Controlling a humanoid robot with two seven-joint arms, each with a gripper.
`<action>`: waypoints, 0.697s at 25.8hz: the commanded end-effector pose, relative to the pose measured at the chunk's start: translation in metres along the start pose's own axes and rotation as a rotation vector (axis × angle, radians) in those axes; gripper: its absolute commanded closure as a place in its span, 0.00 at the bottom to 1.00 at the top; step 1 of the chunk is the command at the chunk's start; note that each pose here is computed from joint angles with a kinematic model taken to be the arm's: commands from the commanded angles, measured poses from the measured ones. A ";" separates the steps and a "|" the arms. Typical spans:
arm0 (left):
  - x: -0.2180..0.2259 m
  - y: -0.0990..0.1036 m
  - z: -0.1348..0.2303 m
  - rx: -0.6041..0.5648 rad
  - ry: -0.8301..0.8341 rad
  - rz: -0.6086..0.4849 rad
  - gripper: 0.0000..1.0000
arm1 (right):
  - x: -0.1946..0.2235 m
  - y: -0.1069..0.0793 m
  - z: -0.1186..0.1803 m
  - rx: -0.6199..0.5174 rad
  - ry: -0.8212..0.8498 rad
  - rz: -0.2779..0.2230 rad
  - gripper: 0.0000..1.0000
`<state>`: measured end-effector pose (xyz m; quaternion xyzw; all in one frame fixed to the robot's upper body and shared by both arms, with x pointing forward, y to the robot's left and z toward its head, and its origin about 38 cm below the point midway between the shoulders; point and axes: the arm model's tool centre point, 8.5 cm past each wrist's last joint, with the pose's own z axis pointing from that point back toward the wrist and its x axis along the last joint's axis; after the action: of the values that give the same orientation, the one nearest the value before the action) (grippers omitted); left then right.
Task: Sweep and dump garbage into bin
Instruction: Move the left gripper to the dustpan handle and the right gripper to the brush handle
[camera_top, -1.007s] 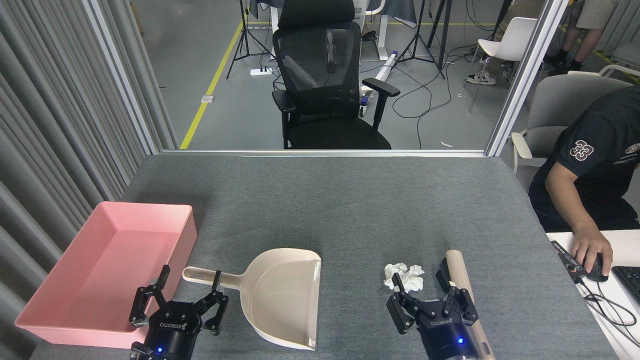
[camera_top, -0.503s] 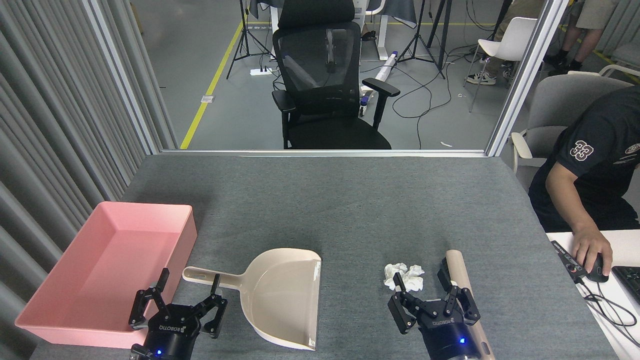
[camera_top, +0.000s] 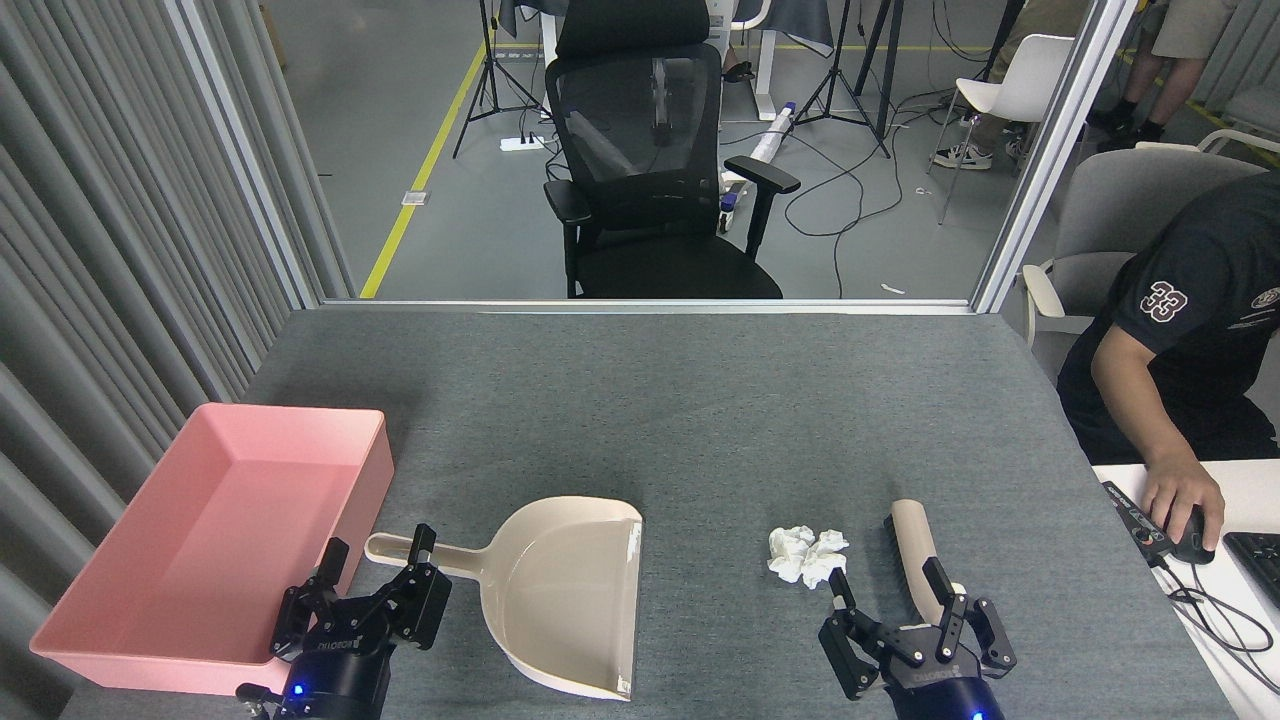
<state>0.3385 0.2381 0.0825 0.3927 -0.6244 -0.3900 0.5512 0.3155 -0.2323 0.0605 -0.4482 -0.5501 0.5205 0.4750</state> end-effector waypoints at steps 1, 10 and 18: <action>0.011 -0.004 -0.001 -0.118 -0.029 0.260 0.00 | -0.028 0.006 0.019 0.031 0.047 0.039 0.01; 0.012 -0.018 0.002 -0.120 -0.006 0.369 0.00 | -0.064 0.010 0.045 0.053 0.085 0.038 0.01; 0.001 -0.031 0.003 -0.117 0.035 0.379 0.00 | -0.071 0.010 0.050 0.060 0.116 0.028 0.01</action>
<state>0.3365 0.2242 0.0608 0.2430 -0.6589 -0.3096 0.6410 0.2781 -0.3035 0.0458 -0.4672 -0.5053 0.5189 0.5071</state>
